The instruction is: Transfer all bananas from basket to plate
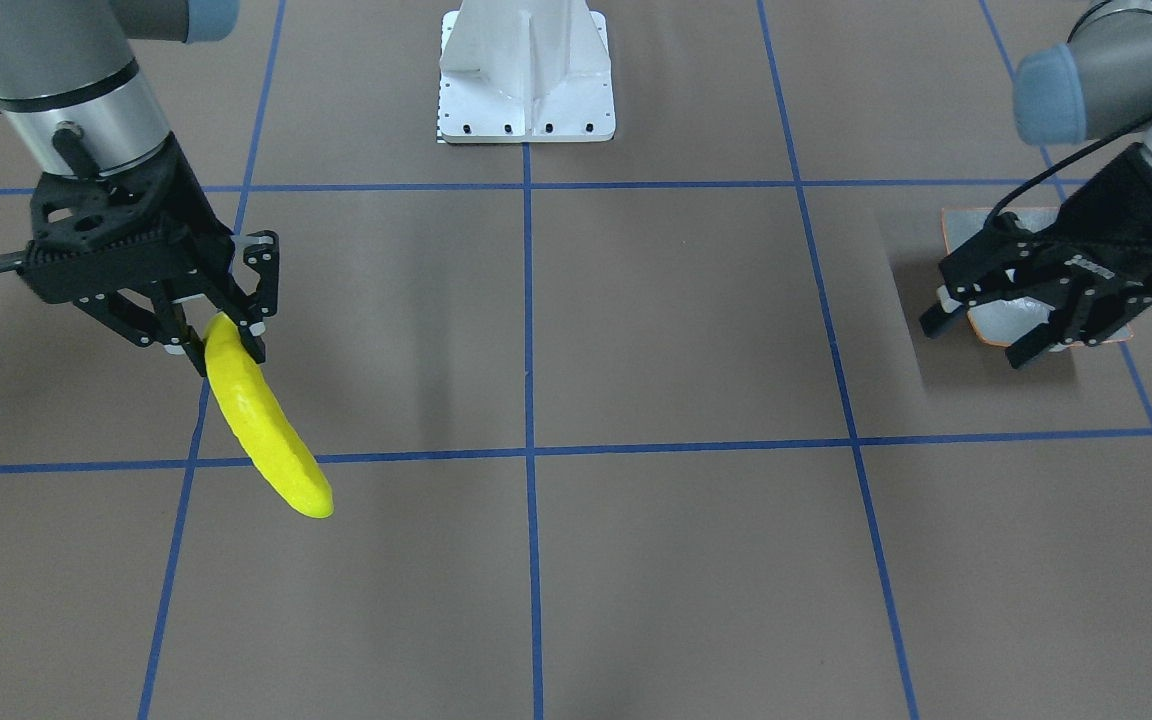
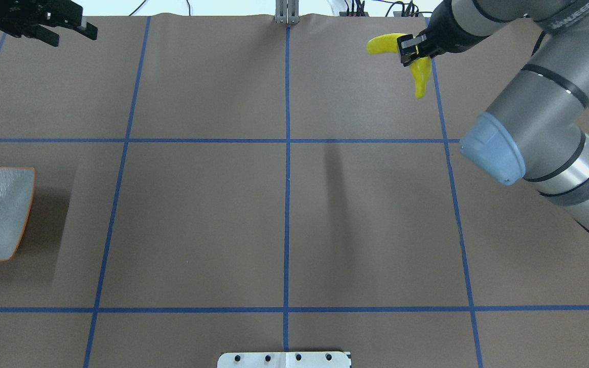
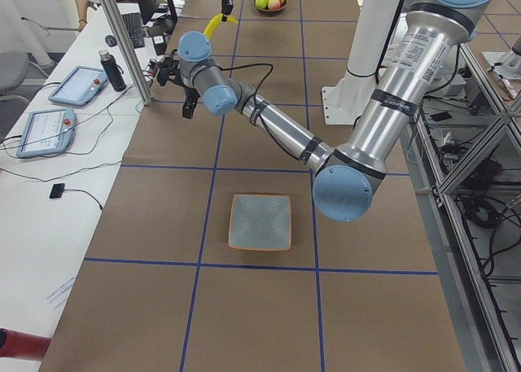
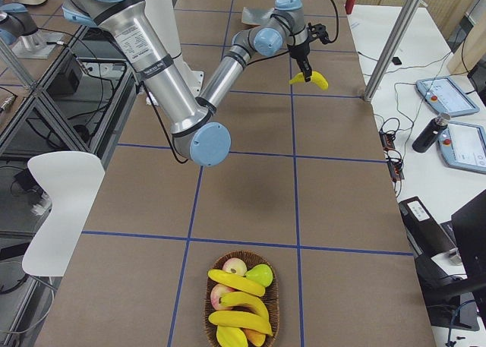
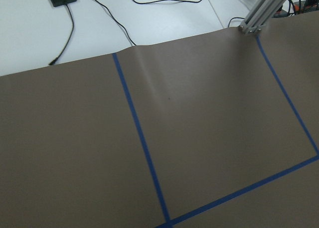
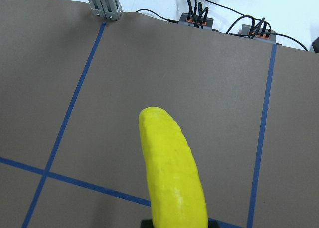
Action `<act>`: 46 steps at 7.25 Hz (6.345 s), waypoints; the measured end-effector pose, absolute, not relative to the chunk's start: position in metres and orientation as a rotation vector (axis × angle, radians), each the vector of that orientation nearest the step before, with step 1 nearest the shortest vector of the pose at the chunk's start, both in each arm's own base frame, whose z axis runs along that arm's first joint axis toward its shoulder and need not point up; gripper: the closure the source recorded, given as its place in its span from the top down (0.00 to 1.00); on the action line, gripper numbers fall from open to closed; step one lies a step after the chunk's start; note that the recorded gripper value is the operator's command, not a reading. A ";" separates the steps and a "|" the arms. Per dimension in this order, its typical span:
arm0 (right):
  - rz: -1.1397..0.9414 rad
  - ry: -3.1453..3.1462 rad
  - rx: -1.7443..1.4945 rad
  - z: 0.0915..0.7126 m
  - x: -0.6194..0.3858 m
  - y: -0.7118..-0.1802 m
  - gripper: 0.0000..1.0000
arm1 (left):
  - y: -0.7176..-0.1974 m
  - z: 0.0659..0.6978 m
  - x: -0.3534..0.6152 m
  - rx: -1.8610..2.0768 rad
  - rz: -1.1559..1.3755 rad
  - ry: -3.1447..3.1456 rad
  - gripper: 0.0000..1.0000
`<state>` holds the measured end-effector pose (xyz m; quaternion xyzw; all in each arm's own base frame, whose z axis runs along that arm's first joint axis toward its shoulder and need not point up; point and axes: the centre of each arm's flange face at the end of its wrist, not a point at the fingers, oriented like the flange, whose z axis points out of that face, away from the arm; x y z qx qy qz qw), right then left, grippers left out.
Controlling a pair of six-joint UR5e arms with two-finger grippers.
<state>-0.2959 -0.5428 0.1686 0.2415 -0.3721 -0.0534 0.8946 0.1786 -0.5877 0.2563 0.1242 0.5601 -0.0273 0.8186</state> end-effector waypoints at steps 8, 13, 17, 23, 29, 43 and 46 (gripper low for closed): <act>-0.347 -0.639 0.999 0.068 -0.444 -0.443 0.00 | -0.600 0.149 0.280 -0.232 -0.609 1.305 1.00; -0.333 -0.636 1.073 0.055 -0.472 -0.414 0.00 | -0.601 0.132 0.315 -0.289 -0.660 1.315 1.00; -0.321 -0.654 1.096 0.042 -0.471 -0.411 0.00 | -0.586 0.130 0.341 -0.314 -0.620 1.310 1.00; -0.311 -0.667 1.114 0.040 -0.473 -0.408 0.00 | -0.573 0.127 0.354 -0.319 -0.582 1.326 0.00; -0.224 -0.787 1.111 0.036 -0.473 -0.399 1.00 | -0.580 0.129 0.345 -0.281 -0.601 1.339 0.00; -0.247 -0.787 0.479 0.272 -0.207 -0.590 1.00 | -0.463 0.372 0.163 -0.147 -0.390 1.232 0.00; -0.393 -0.724 0.428 0.345 -0.130 -0.601 1.00 | -0.420 0.455 0.110 -0.096 -0.228 1.215 0.00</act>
